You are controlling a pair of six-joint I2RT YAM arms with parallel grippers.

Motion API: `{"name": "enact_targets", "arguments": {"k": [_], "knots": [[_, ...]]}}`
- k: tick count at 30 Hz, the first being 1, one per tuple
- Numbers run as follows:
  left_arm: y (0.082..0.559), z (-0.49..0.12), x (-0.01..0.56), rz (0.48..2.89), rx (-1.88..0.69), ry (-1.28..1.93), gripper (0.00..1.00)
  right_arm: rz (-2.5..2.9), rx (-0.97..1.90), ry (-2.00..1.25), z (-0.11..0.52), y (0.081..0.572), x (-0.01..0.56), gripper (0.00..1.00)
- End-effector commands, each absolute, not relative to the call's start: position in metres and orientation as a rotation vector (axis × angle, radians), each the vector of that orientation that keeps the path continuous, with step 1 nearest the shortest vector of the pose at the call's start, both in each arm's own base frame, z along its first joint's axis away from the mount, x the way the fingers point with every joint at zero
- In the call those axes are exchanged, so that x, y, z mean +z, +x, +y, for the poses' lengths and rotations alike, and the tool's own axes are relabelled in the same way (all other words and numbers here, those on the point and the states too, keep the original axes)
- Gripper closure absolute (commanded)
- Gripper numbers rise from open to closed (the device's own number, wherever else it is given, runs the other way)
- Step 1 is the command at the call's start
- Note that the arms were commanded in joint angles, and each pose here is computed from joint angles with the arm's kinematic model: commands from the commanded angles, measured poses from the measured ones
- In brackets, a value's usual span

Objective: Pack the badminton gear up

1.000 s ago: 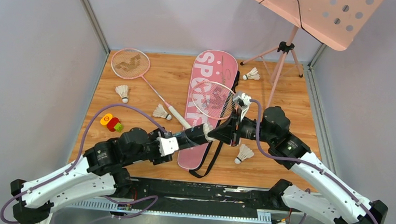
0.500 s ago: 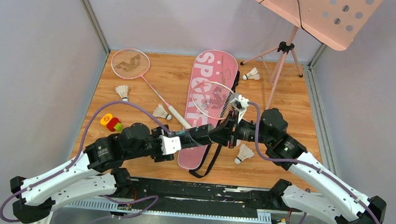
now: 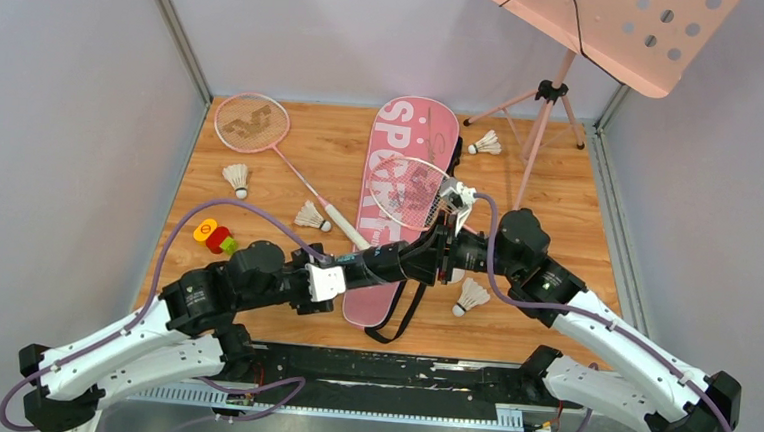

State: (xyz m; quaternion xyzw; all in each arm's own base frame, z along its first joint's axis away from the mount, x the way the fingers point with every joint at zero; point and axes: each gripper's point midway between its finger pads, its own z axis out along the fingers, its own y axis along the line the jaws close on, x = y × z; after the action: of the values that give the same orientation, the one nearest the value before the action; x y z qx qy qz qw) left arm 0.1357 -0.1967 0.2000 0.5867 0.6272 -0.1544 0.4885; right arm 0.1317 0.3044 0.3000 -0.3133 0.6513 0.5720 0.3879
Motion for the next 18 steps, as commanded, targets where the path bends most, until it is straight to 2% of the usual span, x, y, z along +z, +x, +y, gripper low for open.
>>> {"name": "enact_targets", "arguments": {"k": [1, 6, 12, 18], "knots": [[0.137, -0.203, 0.214, 1.453, -0.395, 1.388, 0.54, 1.662, 1.425, -0.725, 0.300, 0.138, 0.310, 0.65], [0.135, -0.197, 0.212, 1.451, -0.398, 1.361, 0.54, 1.730, 1.339, -0.649, 0.283, 0.140, 0.301, 0.54], [0.137, -0.190, 0.219, 1.440, -0.381, 1.315, 0.54, 1.734, 1.193, -0.517, 0.252, 0.149, 0.301, 0.53], [0.136, -0.188, 0.222, 1.429, -0.384, 1.298, 0.53, 1.819, 1.014, -0.358, 0.224, 0.168, 0.272, 0.54]]}}
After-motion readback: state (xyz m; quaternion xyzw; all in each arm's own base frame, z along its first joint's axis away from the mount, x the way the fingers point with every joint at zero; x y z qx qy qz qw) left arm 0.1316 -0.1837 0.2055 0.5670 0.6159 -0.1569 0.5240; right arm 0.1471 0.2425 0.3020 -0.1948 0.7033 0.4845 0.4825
